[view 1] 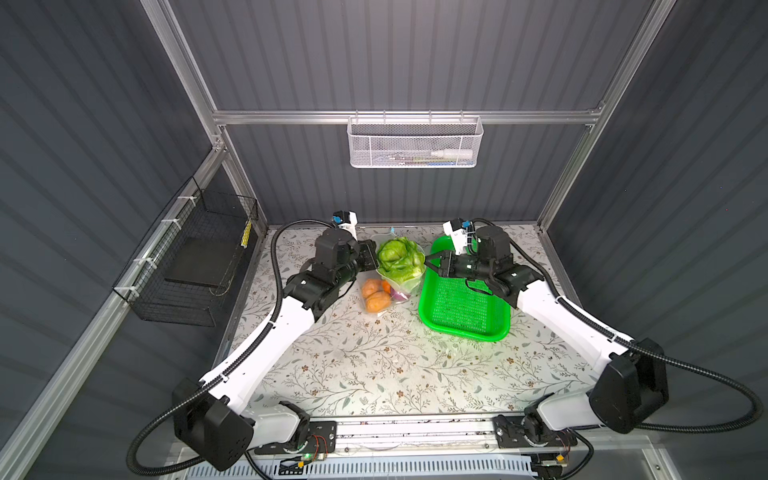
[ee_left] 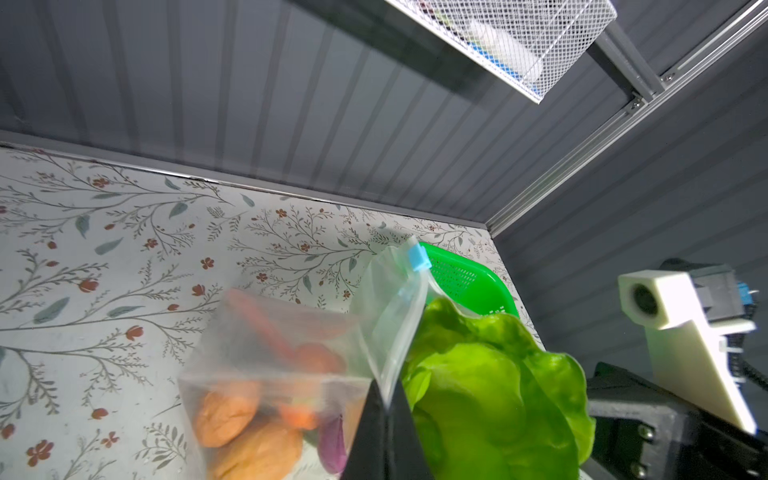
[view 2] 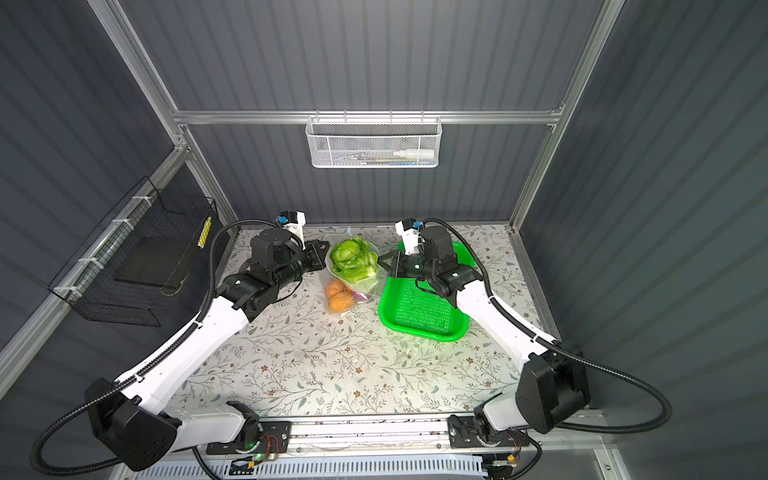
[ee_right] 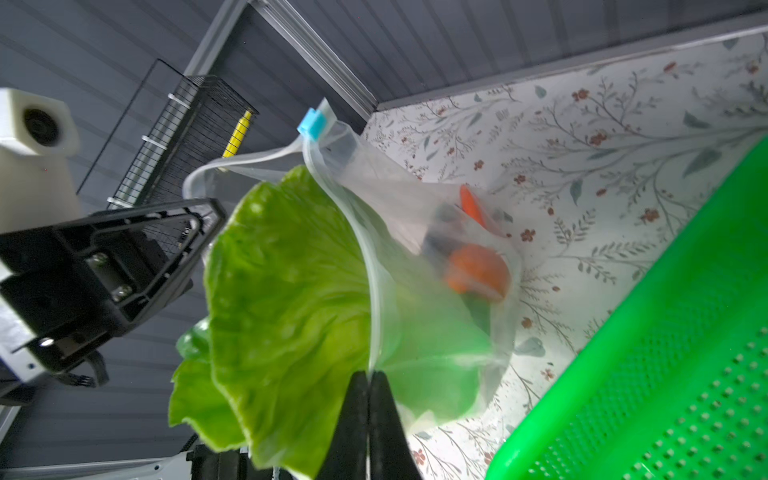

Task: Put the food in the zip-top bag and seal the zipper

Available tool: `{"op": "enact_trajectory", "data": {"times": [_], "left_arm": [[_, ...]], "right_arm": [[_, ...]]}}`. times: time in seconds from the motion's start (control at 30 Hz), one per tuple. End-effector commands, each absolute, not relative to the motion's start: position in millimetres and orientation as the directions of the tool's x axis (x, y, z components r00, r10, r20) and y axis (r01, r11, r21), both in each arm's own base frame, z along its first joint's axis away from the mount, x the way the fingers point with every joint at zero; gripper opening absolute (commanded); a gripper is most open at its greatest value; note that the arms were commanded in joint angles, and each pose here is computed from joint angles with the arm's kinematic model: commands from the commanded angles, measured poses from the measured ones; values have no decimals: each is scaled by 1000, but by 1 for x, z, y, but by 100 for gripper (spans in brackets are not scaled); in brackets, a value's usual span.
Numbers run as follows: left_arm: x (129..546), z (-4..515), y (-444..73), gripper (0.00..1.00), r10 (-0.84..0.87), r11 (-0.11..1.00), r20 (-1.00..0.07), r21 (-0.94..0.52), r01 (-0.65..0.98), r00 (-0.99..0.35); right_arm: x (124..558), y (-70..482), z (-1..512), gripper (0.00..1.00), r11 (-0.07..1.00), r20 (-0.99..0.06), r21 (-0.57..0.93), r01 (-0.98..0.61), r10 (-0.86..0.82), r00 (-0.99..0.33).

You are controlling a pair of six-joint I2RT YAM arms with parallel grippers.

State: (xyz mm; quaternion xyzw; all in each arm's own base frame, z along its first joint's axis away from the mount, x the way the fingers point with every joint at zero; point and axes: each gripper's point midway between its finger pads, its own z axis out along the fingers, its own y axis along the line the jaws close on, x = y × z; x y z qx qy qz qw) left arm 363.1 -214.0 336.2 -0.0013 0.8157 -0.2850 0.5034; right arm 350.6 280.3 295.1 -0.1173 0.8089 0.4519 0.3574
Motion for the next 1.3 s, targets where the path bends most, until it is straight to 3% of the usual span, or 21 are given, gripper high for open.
{"op": "enact_trajectory", "data": {"times": [0.0, 0.33, 0.6, 0.73, 0.9, 1.03, 1.13, 1.27], "left_arm": [[358, 366, -193, 0, -274, 873, -873, -401, 276, -403], [349, 373, -158, 0, -203, 943, -911, -281, 179, -359], [362, 336, -174, 0, -133, 949, -860, -254, 188, -493], [359, 350, -178, 0, -177, 927, -876, -301, 223, -448], [350, 380, -175, 0, -217, 907, -902, -328, 264, -374], [347, 390, -165, 0, -191, 927, -918, -285, 244, -347], [342, 405, -153, 0, -187, 942, -939, -255, 219, -287], [340, 408, -150, 0, -197, 942, -942, -259, 213, -272]], "right_arm": [[344, 288, 325, 0, 557, -748, 590, -585, 104, -656], [351, 292, 364, 0, 557, -804, 541, -629, 124, -582], [349, 313, 349, 0, 542, -795, 534, -649, 62, -603], [348, 313, 344, 0, 559, -795, 517, -648, 32, -606], [333, 318, 378, 0, 374, -800, 585, -720, 123, -587], [325, 314, 403, 0, 327, -837, 545, -772, 159, -523], [328, 308, 405, 0, 364, -851, 525, -770, 189, -491], [344, 308, 374, 0, 452, -818, 554, -699, 139, -558]]}}
